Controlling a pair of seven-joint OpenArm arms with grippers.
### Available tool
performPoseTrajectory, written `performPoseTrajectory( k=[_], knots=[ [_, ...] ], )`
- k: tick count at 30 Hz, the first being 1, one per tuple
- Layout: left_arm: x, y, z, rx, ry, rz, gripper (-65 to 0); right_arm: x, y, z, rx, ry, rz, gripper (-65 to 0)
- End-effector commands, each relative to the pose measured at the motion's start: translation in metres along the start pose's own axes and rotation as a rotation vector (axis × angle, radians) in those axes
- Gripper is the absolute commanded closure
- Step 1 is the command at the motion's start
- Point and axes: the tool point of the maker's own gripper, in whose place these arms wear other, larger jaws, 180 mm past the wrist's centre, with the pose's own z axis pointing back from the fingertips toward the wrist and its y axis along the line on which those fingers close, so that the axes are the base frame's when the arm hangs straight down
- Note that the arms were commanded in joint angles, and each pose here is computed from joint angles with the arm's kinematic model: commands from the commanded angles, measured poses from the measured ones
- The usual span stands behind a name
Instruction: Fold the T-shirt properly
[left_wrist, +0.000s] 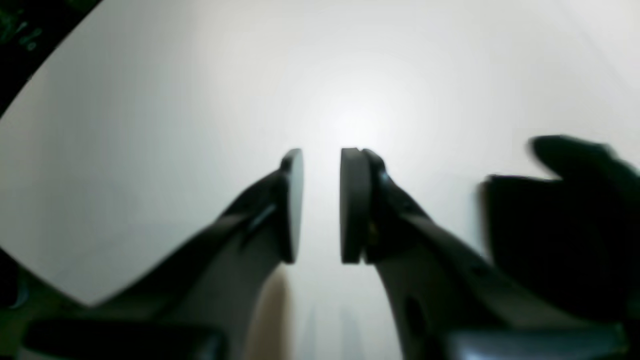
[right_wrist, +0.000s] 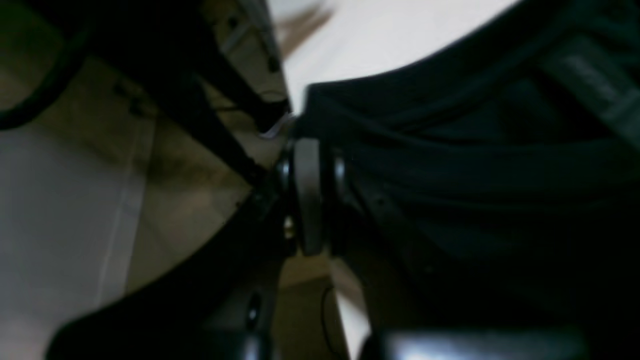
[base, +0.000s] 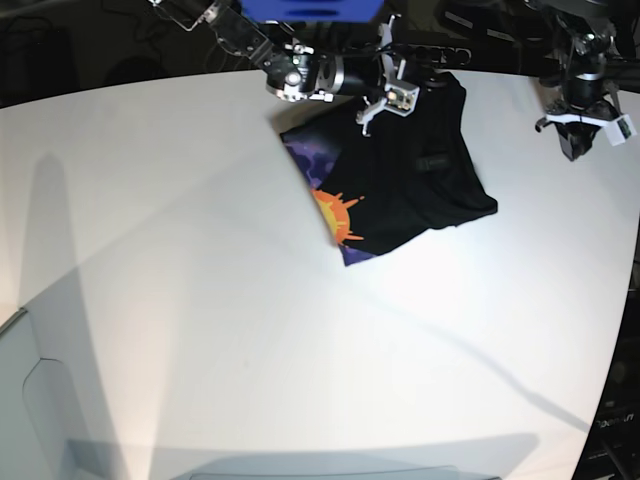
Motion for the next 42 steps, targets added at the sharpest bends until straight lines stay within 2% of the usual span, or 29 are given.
performPoseTrajectory(
  k=[1, 5, 7, 11, 16, 19, 25, 31, 33, 41, 42],
  knots=[
    [0.015, -0.003, 0.004, -0.010, -0.052, -0.012, -19.3, 0.018, -0.003, 0.002, -0.007, -0.067, -0.004, -1.5],
    [0.017, -0.019, 0.016, -0.025, -0.072, -0.010, -36.1, 0.031, -0.027, 0.020, -0.100, -0.122, -0.025, -1.4],
    [0.022, -0.029, 0.023, -0.038, -0.091, -0.013, -41.0, 0.038, -0.043, 0.038, -0.166, -0.151, -0.025, -1.5],
    [0.027, -0.055, 0.030, -0.099, -0.127, 0.042, -41.1, 0.049, -0.073, 0.071, -0.287, -0.190, -0.016, -1.5],
    [0.019, -0.087, 0.028, -0.217, -0.106, 0.117, -41.1, 0.047, -0.096, 0.095, -0.380, -0.195, -0.028, -1.5],
    [0.008, -0.101, 0.022, -0.254, -0.077, 0.137, -41.2, 0.038, -0.103, 0.106, -0.425, -0.192, -0.057, -1.5],
    [-0.020, -0.130, -0.006, -0.302, 0.000, 0.119, -41.2, 0.031, -0.105, 0.109, -0.438, -0.179, -0.072, -1.5],
    [-0.037, -0.141, -0.017, -0.322, 0.048, 0.130, -41.0, 0.021, -0.102, 0.113, -0.437, -0.154, -0.082, -1.5],
    [-0.042, -0.140, -0.019, -0.319, 0.061, 0.138, -36.8, 0.018, -0.101, 0.113, -0.436, -0.150, -0.087, -1.5],
    [-0.062, -0.131, -0.028, -0.299, 0.109, 0.168, -1.1, 0.018, -0.100, 0.112, -0.436, -0.150, -0.088, -1.5],
    [-0.063, -0.131, -0.028, -0.299, 0.113, 0.167, 0.0, 0.018, -0.100, 0.112, -0.436, -0.150, -0.088, -1.5]
  ],
)
